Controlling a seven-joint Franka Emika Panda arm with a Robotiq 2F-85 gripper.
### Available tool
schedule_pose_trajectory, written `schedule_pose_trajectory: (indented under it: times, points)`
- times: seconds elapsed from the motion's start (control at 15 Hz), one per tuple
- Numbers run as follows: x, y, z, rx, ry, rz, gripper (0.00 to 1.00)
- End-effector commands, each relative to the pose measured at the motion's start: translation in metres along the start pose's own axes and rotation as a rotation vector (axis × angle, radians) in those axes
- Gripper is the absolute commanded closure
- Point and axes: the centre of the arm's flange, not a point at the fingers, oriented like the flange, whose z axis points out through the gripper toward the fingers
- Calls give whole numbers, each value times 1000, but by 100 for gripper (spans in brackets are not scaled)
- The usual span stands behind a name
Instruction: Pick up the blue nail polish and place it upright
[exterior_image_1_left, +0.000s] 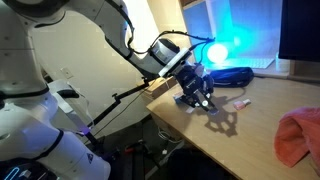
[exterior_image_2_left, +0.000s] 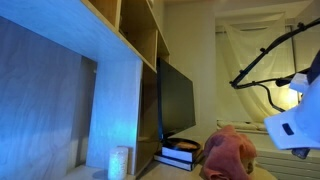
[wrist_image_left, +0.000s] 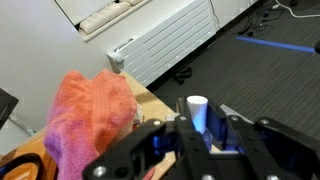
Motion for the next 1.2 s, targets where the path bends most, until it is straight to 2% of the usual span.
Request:
schedule_pose_trajectory:
  times: [0.0, 0.47, 0.53, 1.0, 1.07, 1.13]
  points:
    - [9, 16, -20, 13, 1, 1, 95]
    - [30, 30, -32, 72, 18, 23, 95]
    - [26, 20, -26, 46, 46, 34, 78]
    - [32, 21, -26, 58, 40, 35, 78]
    - [32, 21, -26, 58, 39, 35, 95]
    - [31, 21, -23, 57, 36, 38, 95]
